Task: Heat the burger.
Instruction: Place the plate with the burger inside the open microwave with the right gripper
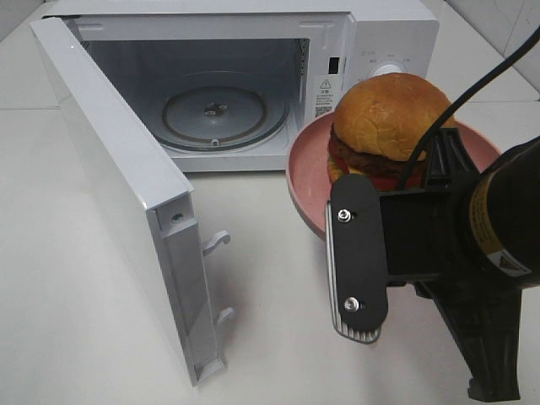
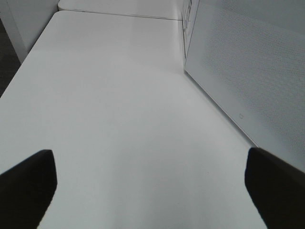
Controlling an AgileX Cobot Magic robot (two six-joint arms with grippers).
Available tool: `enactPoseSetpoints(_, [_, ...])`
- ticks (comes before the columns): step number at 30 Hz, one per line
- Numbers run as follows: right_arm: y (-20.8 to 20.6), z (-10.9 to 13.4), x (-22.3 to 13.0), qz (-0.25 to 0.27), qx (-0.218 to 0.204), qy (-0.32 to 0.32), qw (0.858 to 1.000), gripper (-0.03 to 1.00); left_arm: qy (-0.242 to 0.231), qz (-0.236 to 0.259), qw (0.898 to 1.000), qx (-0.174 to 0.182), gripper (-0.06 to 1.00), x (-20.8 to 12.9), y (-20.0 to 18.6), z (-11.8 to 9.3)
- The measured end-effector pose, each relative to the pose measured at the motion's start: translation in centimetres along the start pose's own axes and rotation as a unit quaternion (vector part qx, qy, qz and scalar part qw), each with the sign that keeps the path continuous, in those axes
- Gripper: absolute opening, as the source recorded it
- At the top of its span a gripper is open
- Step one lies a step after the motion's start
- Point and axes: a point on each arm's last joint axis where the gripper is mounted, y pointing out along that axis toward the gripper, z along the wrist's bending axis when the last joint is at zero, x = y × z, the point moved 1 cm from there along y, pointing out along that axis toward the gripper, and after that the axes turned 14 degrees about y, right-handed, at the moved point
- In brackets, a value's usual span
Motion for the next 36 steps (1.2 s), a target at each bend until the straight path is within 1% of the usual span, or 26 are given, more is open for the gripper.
enactPoseSetpoints(1, [0.0, 0.0, 0.0, 0.000, 0.000, 0.000, 1.000, 0.04, 0.000, 0.000, 1.000, 0.000, 0.99, 0.0, 0.0, 0.0])
enactPoseSetpoints(2, [0.0, 0.0, 0.1, -0.003, 0.000, -0.025, 1.000, 0.05, 0.000, 0.000, 1.000, 0.000, 0.99, 0.0, 0.0, 0.0])
enactPoseSetpoints(3, [0.0, 0.0, 0.1, -0.003, 0.000, -0.025, 1.000, 0.05, 0.000, 0.000, 1.000, 0.000, 0.99, 0.0, 0.0, 0.0])
enactPoseSetpoints(4, [0.0, 0.0, 0.1, -0.005, 0.000, -0.043, 0.999, 0.05, 0.000, 0.000, 1.000, 0.000, 0.99, 0.0, 0.0, 0.0])
enactPoseSetpoints(8, [0.0, 0.0, 0.2, -0.011, -0.001, -0.053, 0.999, 0.05, 0.000, 0.000, 1.000, 0.000, 0.99, 0.0, 0.0, 0.0])
enactPoseSetpoints(9, [0.0, 0.0, 0.4, -0.021, -0.002, -0.057, 0.998, 0.05, 0.000, 0.000, 1.000, 0.000, 0.99, 0.0, 0.0, 0.0])
enactPoseSetpoints(11, [0.0, 0.0, 0.5, -0.025, -0.002, -0.060, 0.998, 0.05, 0.000, 0.000, 1.000, 0.000, 0.99, 0.0, 0.0, 0.0])
enactPoseSetpoints(12, [0.0, 0.0, 0.8, -0.038, -0.004, -0.074, 0.997, 0.05, 0.000, 0.000, 1.000, 0.000, 0.99, 0.0, 0.0, 0.0])
enactPoseSetpoints(13, [0.0, 0.0, 0.8, -0.038, -0.004, -0.074, 0.997, 0.05, 0.000, 0.000, 1.000, 0.000, 0.99, 0.0, 0.0, 0.0])
enactPoseSetpoints(15, [0.0, 0.0, 1.2, -0.060, 0.000, -0.107, 0.992, 0.05, 0.000, 0.000, 1.000, 0.000, 0.99, 0.0, 0.0, 0.0])
enactPoseSetpoints(16, [0.0, 0.0, 1.2, -0.060, 0.000, -0.107, 0.992, 0.05, 0.000, 0.000, 1.000, 0.000, 0.99, 0.0, 0.0, 0.0])
enactPoseSetpoints(18, [0.3, -0.3, 1.0, -0.065, 0.008, -0.130, 0.989, 0.05, 0.000, 0.000, 1.000, 0.000, 0.99, 0.0, 0.0, 0.0])
enactPoseSetpoints(21, [0.4, -0.5, 0.9, -0.064, 0.010, -0.135, 0.989, 0.05, 0.000, 0.000, 1.000, 0.000, 0.99, 0.0, 0.0, 0.0])
enactPoseSetpoints(23, [0.9, -1.3, 0.3, -0.055, 0.010, -0.164, 0.985, 0.06, 0.000, 0.000, 1.000, 0.000, 0.99, 0.0, 0.0, 0.0])
enactPoseSetpoints(25, [1.0, -1.5, 0.2, -0.056, 0.009, -0.171, 0.984, 0.06, 0.000, 0.000, 1.000, 0.000, 0.99, 0.0, 0.0, 0.0])
enactPoseSetpoints(28, [1.3, -2.2, 0.2, -0.074, 0.002, -0.195, 0.978, 0.06, 0.000, 0.000, 1.000, 0.000, 0.99, 0.0, 0.0, 0.0])
enactPoseSetpoints(29, [1.3, -2.2, 0.2, -0.074, 0.002, -0.195, 0.978, 0.06, 0.000, 0.000, 1.000, 0.000, 0.99, 0.0, 0.0, 0.0])
enactPoseSetpoints(31, [1.6, -2.9, 0.2, -0.089, -0.009, -0.213, 0.973, 0.06, 0.000, 0.000, 1.000, 0.000, 0.99, 0.0, 0.0, 0.0])
enactPoseSetpoints(34, [1.6, -3.2, 0.1, -0.091, -0.012, -0.216, 0.972, 0.06, 0.000, 0.000, 1.000, 0.000, 0.99, 0.0, 0.0, 0.0])
enactPoseSetpoints(36, [2.0, -4.0, -0.3, -0.100, -0.022, -0.228, 0.968, 0.06, 0.000, 0.000, 1.000, 0.000, 0.99, 0.0, 0.0, 0.0])
